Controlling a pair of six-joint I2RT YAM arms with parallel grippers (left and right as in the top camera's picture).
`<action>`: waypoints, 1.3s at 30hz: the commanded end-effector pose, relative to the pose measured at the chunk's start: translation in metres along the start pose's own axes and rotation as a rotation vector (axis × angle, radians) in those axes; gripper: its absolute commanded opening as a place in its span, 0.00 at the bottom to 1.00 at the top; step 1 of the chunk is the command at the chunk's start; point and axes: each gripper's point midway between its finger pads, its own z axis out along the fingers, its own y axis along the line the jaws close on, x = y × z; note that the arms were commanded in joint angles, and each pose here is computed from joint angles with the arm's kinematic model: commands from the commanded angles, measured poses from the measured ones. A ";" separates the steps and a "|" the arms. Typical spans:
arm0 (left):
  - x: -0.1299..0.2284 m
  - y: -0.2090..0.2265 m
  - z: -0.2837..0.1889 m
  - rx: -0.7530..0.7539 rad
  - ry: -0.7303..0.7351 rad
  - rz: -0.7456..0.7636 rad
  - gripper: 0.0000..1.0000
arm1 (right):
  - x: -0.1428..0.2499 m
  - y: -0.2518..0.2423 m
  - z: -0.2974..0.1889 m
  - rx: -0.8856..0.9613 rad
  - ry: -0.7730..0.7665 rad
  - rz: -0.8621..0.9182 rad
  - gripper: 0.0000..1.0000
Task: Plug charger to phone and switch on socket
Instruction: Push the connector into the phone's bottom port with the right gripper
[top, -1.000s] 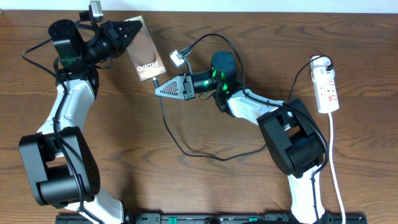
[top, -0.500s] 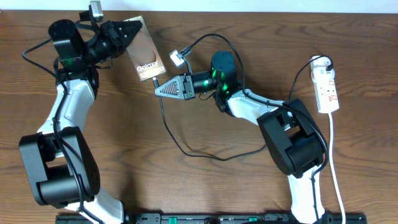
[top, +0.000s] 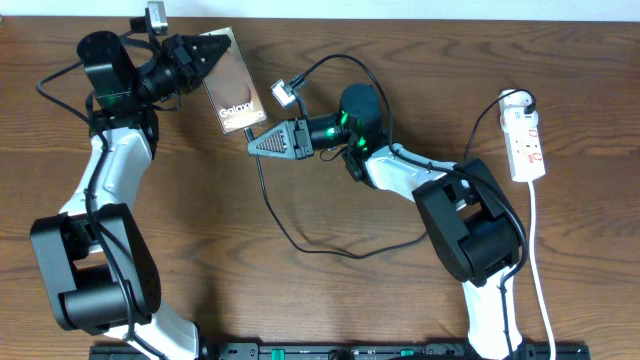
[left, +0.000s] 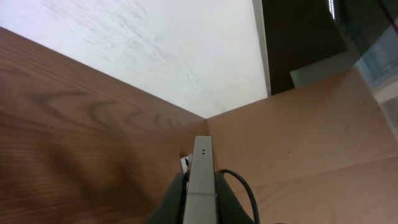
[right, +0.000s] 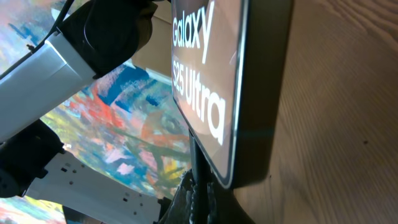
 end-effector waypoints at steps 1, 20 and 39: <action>0.016 -0.023 0.001 0.072 0.090 0.048 0.08 | -0.018 -0.001 -0.001 0.025 -0.089 -0.007 0.01; 0.035 -0.033 0.004 0.127 0.177 0.079 0.08 | -0.023 -0.003 -0.008 0.034 -0.106 -0.009 0.01; 0.008 -0.017 -0.012 0.067 0.072 0.112 0.08 | -0.014 0.000 -0.007 0.014 -0.052 -0.013 0.99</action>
